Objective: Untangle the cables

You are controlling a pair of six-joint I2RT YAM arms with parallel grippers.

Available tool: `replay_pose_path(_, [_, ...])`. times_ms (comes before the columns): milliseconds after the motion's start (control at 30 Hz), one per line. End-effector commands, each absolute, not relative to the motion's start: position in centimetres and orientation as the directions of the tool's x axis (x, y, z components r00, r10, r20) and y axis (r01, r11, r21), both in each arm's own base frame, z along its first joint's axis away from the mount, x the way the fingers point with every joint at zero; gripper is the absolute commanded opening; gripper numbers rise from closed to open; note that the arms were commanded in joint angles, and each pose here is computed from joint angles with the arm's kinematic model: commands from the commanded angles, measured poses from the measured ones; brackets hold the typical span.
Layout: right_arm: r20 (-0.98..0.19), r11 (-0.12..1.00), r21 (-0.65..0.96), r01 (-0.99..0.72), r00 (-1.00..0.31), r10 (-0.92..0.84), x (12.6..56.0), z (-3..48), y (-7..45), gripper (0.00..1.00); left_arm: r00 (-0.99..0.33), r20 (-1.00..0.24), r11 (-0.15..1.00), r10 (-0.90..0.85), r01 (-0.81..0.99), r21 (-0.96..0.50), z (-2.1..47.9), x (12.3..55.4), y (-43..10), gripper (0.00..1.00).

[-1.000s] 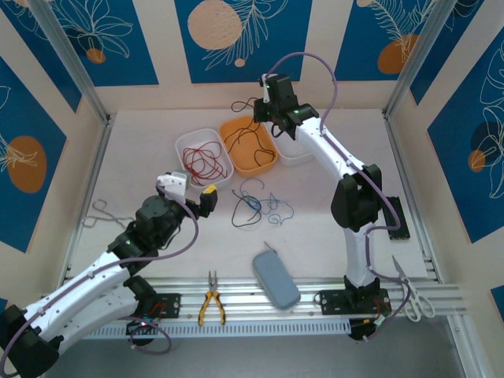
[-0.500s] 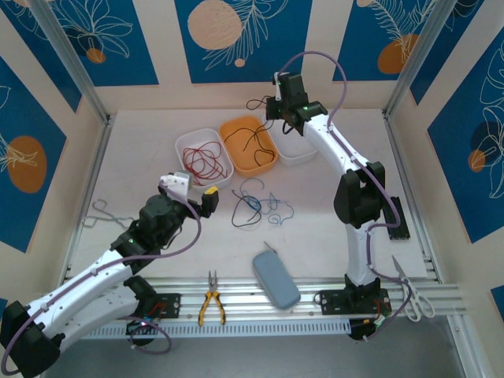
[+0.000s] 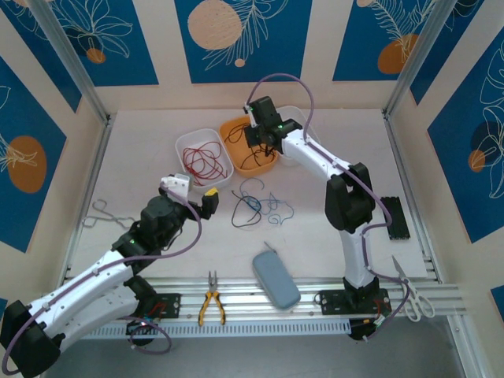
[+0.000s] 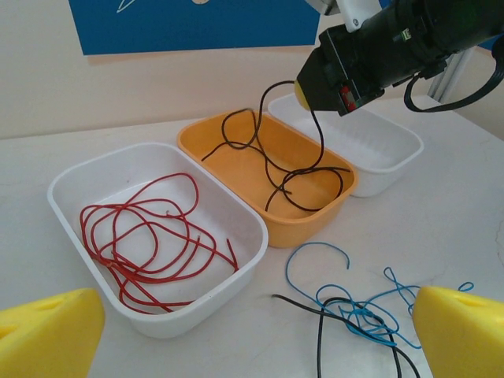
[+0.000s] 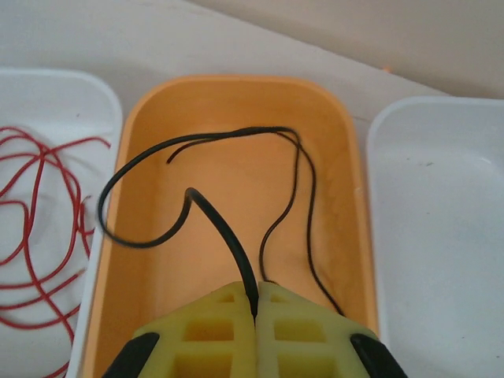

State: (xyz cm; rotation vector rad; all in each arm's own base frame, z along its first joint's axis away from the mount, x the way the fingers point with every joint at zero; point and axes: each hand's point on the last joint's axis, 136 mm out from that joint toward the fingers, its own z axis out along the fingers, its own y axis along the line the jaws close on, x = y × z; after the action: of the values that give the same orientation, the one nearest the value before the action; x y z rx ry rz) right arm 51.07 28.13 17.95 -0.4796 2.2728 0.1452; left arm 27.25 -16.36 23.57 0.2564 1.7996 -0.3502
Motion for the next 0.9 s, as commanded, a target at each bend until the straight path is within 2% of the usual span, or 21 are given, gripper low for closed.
replay_pose_path(0, [-0.72,0.919,-0.083,-0.385,-0.614,-0.322,50.4,18.3,27.2,0.0,-0.247,-0.968,0.93,-0.041,0.345,-0.128,23.6,27.6,-16.2,1.0])
replay_pose_path(167, [-0.658,0.916,-0.073,-0.394,-0.671,-0.341,49.3,16.0,27.0,0.0,-0.249,-0.968,0.93,-0.042,0.344,-0.129,23.4,27.7,-16.3,1.0])
replay_pose_path(500, [-0.507,0.93,-0.148,-0.336,-0.782,-0.363,50.4,10.1,25.6,0.0,-0.269,-0.962,0.923,-0.047,0.357,-0.145,22.9,27.9,-16.9,1.0])
replay_pose_path(867, [-0.441,0.931,-0.181,-0.316,-0.82,-0.364,51.6,6.2,25.9,0.0,-0.275,-0.961,0.923,-0.04,0.358,-0.141,22.8,28.0,-17.0,1.0])
